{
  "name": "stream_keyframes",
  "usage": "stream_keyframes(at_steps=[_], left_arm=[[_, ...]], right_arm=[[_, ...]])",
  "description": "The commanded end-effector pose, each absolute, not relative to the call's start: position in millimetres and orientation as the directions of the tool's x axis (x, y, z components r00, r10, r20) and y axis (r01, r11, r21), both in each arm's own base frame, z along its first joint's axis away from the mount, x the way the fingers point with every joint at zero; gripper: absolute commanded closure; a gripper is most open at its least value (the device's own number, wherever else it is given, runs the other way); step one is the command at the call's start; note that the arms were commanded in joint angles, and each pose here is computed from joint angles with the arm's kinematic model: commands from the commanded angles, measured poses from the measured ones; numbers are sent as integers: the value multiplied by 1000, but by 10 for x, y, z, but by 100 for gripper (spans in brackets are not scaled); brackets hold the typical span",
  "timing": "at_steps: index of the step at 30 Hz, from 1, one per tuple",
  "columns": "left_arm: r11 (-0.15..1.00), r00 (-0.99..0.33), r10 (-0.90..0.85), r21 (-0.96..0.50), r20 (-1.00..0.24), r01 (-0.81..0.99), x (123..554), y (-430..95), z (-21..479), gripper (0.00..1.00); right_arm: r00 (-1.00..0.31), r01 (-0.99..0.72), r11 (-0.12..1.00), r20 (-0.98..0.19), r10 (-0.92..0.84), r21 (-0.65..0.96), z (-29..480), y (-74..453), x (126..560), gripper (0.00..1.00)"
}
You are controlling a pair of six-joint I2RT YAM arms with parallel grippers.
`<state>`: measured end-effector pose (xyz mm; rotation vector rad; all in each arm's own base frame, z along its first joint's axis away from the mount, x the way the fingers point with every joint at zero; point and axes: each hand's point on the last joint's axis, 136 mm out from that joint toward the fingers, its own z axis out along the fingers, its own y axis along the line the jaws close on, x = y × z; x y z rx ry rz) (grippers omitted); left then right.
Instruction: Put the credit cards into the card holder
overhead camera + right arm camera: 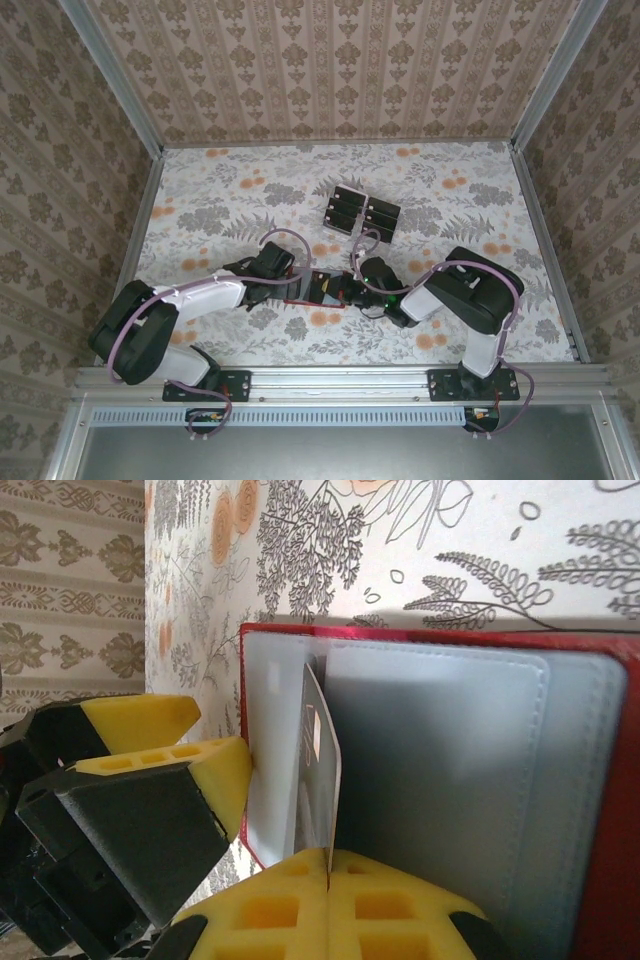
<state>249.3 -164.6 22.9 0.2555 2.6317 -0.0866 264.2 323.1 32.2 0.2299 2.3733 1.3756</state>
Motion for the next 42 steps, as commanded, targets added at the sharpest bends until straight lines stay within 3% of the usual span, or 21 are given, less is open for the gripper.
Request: stream_keyframes(at_steps=[1, 22, 34, 42], left_arm=[[982, -887, 181, 34, -424, 184, 2350, -1509, 73, 0], [985, -878, 159, 19, -452, 169, 2413, -1535, 279, 0], [997, -897, 71, 55, -435, 53, 2454, -1205, 372, 0], [998, -906, 57, 44, -419, 43, 2442, -1188, 317, 0]], right_arm=[[-932, -22, 527, -208, 296, 850, 172, 3262, 2567, 100], [-958, 23, 599, -154, 244, 801, -8, 3283, 2585, 100], [-964, -35, 671, -203, 174, 741, 206, 3253, 2632, 75], [-967, -40, 711, -207, 150, 702, 203, 3229, 2649, 73]])
